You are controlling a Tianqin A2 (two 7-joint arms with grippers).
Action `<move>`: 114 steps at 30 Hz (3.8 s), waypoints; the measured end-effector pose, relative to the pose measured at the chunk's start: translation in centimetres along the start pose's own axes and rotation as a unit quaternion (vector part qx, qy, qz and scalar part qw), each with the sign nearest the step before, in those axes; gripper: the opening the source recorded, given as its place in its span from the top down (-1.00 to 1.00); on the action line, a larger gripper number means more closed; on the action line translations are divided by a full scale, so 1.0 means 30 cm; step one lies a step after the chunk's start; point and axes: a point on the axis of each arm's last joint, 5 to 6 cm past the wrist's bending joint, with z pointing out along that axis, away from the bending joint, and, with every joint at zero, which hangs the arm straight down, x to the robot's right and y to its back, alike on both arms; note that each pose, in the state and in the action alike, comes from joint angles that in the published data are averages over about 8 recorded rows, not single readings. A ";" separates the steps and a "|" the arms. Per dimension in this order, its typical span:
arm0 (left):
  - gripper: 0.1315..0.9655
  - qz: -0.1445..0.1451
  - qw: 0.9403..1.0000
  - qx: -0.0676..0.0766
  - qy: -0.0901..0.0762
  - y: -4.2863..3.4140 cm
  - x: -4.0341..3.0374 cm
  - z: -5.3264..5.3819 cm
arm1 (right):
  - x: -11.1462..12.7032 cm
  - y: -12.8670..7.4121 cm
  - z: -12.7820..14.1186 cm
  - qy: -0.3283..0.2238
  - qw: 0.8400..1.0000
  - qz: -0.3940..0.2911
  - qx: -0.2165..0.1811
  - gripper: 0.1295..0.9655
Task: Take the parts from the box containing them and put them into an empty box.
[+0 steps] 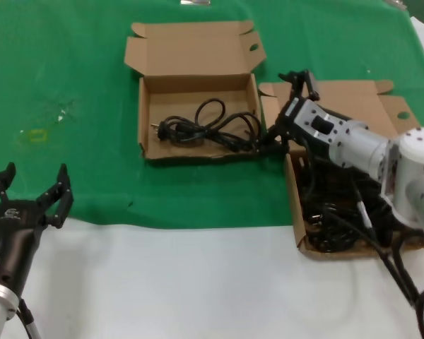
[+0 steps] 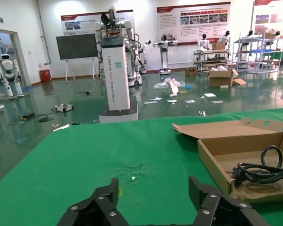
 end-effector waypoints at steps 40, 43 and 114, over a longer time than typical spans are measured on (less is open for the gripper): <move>-0.99 0.000 1.000 0.000 0.000 0.000 0.000 0.000 | -0.323 0.112 -0.459 0.184 0.943 0.277 -0.029 -1.00; -1.00 0.000 1.000 0.000 0.000 0.000 0.000 0.000 | -0.340 0.103 -0.503 0.197 0.934 0.296 -0.025 -1.00; -1.00 0.000 1.000 0.000 0.000 0.000 0.000 0.000 | -0.385 0.065 -0.632 0.231 0.908 0.350 -0.012 -1.00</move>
